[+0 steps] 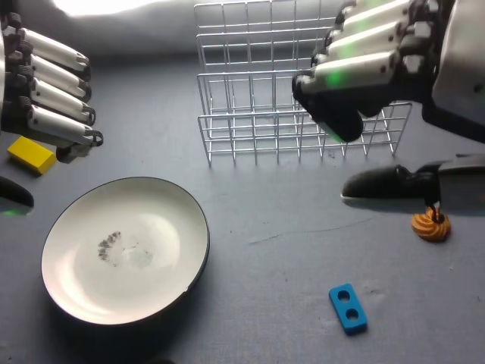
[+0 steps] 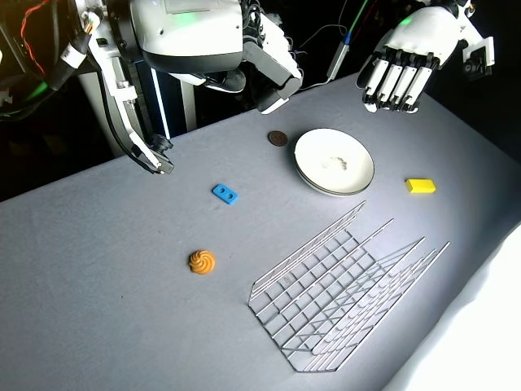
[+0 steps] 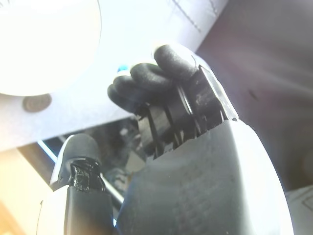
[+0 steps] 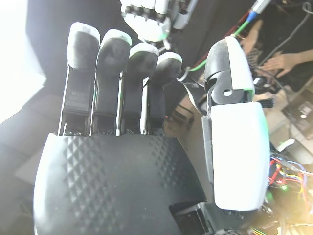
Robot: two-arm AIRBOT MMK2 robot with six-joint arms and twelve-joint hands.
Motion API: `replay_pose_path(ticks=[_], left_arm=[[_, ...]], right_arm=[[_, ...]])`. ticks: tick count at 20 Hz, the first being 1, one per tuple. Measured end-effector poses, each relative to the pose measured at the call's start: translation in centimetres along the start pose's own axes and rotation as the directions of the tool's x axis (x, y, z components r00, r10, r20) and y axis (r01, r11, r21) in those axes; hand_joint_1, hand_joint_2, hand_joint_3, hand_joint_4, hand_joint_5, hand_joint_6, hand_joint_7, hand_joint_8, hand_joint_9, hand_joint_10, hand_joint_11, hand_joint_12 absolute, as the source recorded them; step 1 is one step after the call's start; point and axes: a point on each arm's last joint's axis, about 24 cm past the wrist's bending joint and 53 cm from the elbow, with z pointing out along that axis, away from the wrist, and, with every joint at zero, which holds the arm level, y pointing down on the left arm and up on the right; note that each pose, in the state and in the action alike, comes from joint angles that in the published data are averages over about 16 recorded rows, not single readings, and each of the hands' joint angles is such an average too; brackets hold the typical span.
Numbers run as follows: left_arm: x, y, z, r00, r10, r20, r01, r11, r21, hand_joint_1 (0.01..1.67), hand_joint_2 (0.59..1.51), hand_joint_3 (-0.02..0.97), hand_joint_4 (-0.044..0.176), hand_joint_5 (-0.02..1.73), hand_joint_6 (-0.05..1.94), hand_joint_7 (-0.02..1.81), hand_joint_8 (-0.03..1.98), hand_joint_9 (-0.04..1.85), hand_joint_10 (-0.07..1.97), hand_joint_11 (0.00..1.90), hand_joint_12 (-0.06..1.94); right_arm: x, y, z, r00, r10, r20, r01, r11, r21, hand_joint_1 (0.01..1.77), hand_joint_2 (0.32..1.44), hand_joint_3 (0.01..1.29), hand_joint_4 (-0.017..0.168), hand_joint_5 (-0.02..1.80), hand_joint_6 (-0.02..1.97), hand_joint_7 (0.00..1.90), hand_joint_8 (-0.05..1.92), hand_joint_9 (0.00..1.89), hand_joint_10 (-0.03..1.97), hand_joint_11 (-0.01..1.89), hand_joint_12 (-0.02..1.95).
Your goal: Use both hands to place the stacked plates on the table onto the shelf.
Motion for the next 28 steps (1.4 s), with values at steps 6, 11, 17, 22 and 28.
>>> replay_pose_path(ticks=[6, 11, 17, 22, 28], left_arm=[[0.9, -0.2, 0.1, 0.9993, -0.017, -0.033, 0.018, 0.9997, 0.014, 0.07, 1.053, 0.061, 0.001, 0.11, 0.30, 0.13, 0.43, 0.12, 0.50, 0.10, 0.52], [2.6, -0.2, 0.5, 0.9953, -0.047, -0.084, 0.050, 0.9984, 0.027, 0.03, 1.007, 0.056, 0.001, 0.03, 0.06, 0.03, 0.11, 0.03, 0.14, 0.02, 0.15], [6.2, 0.7, 0.6, 0.9810, -0.083, -0.175, 0.088, 0.9959, 0.020, 0.02, 1.012, 0.039, 0.001, 0.02, -0.01, 0.02, -0.01, 0.02, 0.01, 0.01, -0.01], [9.5, 2.0, 0.1, 0.9648, -0.109, -0.239, 0.111, 0.9938, -0.005, 0.02, 1.019, 0.035, 0.001, 0.02, -0.01, 0.02, -0.01, 0.02, 0.01, 0.01, -0.01], [13.3, 3.7, -1.0, 0.9430, -0.134, -0.305, 0.125, 0.9910, -0.048, 0.02, 1.025, 0.033, 0.001, 0.02, -0.01, 0.02, -0.01, 0.02, 0.01, 0.01, -0.01]], right_arm=[[0.2, 1.2, -0.2, 0.999, -0.031, 0.018, 0.032, 0.999, -0.036, 0.23, 1.07, 0.04, 0.003, 0.16, 0.56, 0.19, 0.52, 0.18, 0.53, 0.16, 0.55], [0.6, 1.9, -0.4, 0.998, -0.057, 0.019, 0.058, 0.997, -0.056, 0.29, 1.01, 0.03, 0.003, 0.06, 0.20, 0.05, 0.18, 0.05, 0.18, 0.04, 0.18], [1.5, 2.5, -0.5, 0.997, -0.080, -0.006, 0.079, 0.994, -0.078, 0.68, 0.94, 0.01, 0.003, 0.02, 0.02, 0.01, 0.01, 0.02, 0.01, 0.02, 0.00], [2.9, 2.0, -0.4, 0.993, -0.099, -0.066, 0.095, 0.994, -0.060, 1.03, 0.91, 0.01, 0.003, 0.02, 0.01, 0.01, 0.01, 0.02, 0.01, 0.02, 0.00], [4.4, 1.0, -0.3, 0.983, -0.122, -0.134, 0.119, 0.992, -0.033, 1.18, 0.94, 0.01, 0.004, 0.02, 0.01, 0.01, 0.01, 0.02, 0.00, 0.02, 0.00]])
